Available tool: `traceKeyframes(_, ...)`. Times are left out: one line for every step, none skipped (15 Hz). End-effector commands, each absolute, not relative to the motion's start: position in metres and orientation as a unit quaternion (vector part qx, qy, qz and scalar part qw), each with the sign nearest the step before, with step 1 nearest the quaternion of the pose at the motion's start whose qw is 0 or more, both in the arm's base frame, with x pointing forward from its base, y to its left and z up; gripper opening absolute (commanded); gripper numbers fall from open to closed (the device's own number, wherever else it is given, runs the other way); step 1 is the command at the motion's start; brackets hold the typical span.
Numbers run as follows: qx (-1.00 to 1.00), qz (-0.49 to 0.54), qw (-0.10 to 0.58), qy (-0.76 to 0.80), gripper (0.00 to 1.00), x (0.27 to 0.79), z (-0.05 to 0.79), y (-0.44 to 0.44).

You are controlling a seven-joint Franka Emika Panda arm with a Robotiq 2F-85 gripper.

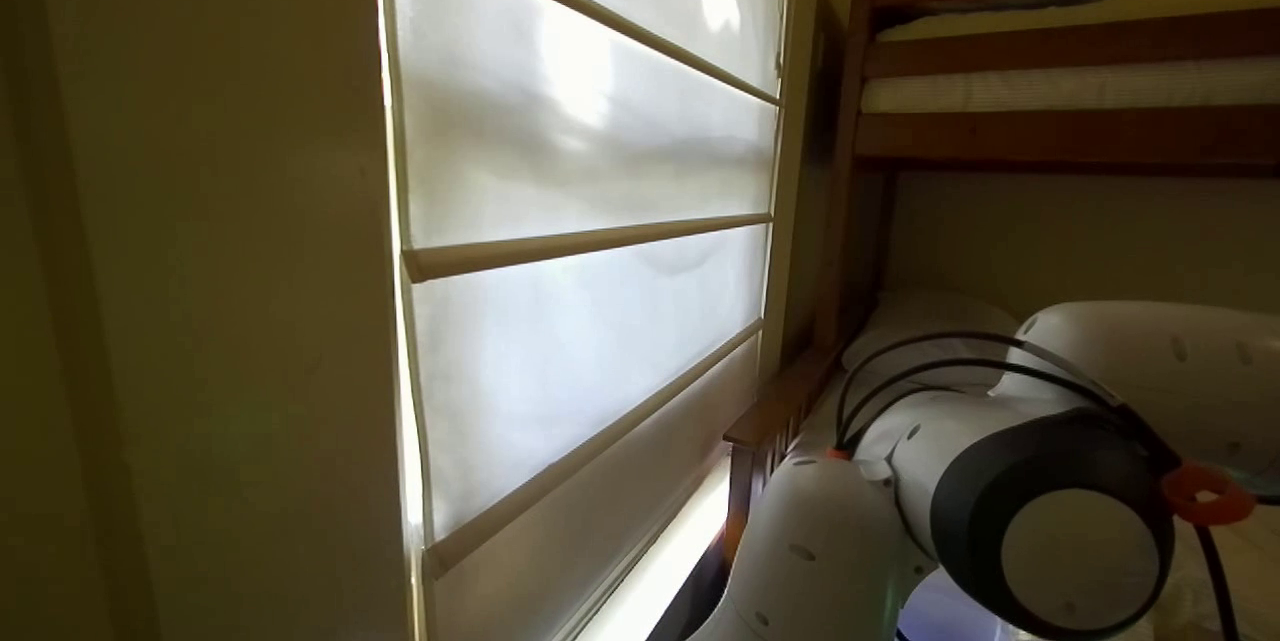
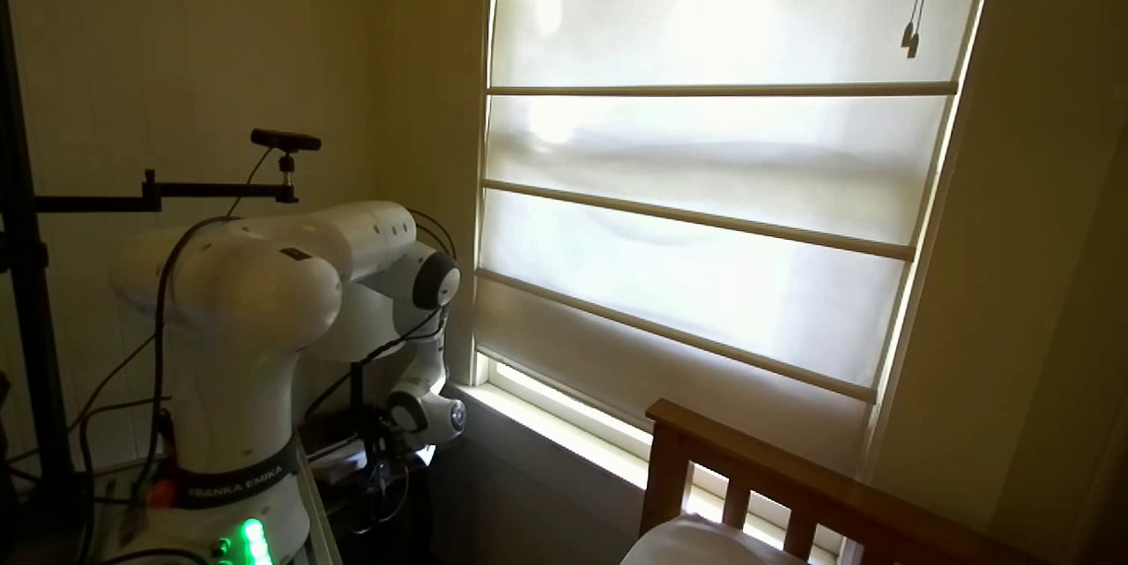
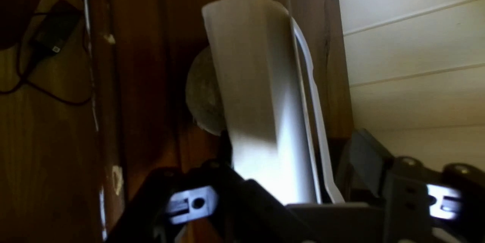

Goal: Put the book on the headboard

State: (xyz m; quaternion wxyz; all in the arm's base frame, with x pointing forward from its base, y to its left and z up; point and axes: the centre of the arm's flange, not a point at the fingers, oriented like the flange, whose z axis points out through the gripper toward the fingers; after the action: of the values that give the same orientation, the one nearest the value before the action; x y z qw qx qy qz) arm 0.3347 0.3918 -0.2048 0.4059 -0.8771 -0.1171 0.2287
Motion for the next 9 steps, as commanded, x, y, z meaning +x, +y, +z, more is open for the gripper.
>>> traceKeyframes(-0.876,0.226,0.41,-0.118,0.48,0.3434,-0.226,0.4032)
traceKeyframes(-0.876,0.225,0.409,-0.118,0.4,0.3441,-0.2257,0.4026)
traceKeyframes(-0.877,0.224,0.409,-0.118,0.34,0.3448,-0.2255,0.4019)
traceKeyframes(-0.877,0.223,0.408,-0.118,0.27,0.3454,-0.2254,0.4013)
traceKeyframes(-0.877,0.223,0.408,-0.118,0.19,0.3459,-0.2252,0.4008)
traceKeyframes(-0.878,0.221,0.408,-0.118,0.13,0.3463,-0.2249,0.4004)
traceKeyframes(-0.877,0.221,0.409,-0.119,0.05,0.3467,-0.2245,0.4005)
traceKeyframes(-0.877,0.22,0.41,-0.119,0.01,0.347,-0.2243,0.4007)
traceKeyframes(-0.877,0.22,0.411,-0.12,0.05,0.3472,-0.2239,0.401)
